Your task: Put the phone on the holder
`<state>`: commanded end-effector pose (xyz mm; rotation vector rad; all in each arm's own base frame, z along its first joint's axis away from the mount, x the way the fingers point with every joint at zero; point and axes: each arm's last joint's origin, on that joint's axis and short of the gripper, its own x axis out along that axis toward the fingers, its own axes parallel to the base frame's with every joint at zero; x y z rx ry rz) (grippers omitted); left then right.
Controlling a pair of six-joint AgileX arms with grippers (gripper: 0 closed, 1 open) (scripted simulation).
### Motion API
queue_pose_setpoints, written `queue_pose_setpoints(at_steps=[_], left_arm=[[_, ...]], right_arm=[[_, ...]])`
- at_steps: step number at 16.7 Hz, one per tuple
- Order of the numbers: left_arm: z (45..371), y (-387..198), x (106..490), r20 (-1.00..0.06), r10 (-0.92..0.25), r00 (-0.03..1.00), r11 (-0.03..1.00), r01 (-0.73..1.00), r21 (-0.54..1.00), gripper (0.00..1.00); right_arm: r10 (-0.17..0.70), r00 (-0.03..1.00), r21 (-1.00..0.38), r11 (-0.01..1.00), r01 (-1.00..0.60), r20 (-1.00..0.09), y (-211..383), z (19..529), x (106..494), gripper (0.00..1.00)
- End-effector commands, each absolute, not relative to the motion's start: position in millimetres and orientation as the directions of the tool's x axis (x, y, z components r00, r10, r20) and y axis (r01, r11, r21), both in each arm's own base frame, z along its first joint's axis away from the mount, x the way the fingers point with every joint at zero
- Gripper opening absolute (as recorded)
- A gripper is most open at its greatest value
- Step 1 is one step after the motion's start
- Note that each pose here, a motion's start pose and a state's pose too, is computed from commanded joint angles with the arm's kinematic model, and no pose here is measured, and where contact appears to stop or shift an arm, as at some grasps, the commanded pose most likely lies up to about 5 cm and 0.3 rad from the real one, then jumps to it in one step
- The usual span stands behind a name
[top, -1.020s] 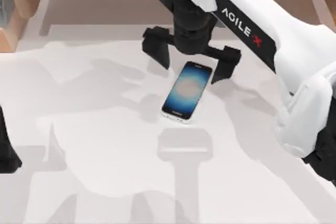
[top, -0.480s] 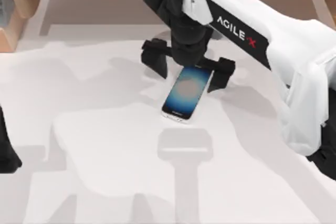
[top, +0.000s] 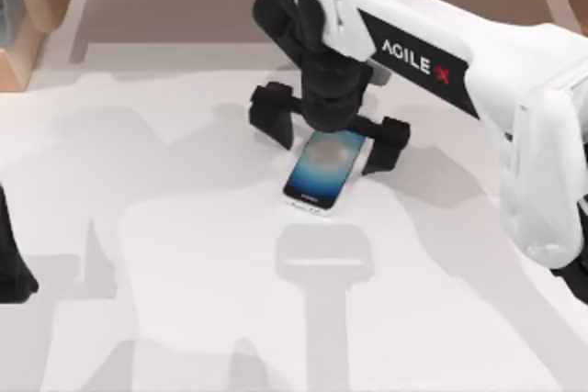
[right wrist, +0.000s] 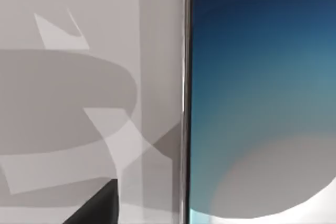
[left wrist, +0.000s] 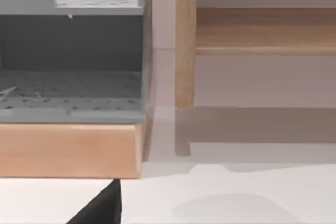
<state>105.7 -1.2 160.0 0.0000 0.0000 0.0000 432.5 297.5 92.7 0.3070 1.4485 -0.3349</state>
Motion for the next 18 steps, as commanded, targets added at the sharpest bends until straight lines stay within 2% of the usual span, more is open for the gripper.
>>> queue_pose_setpoints(at_steps=[2, 15, 18], left_arm=[[160.0, -1.2, 105.7, 0.0, 0.0, 1.0, 1.0, 0.0, 0.0, 1.0], [160.0, -1.2, 105.7, 0.0, 0.0, 1.0, 1.0, 0.0, 0.0, 1.0], [160.0, -1.2, 105.7, 0.0, 0.0, 1.0, 1.0, 0.0, 0.0, 1.0]], right_arm=[[-0.037, 0.091, 0.003, 0.915, 0.403, -0.995, 297.5, 92.7, 432.5, 1.0], [-0.037, 0.091, 0.003, 0.915, 0.403, -0.995, 297.5, 92.7, 432.5, 0.02], [-0.037, 0.091, 0.003, 0.915, 0.403, -0.995, 297.5, 92.7, 432.5, 0.0]])
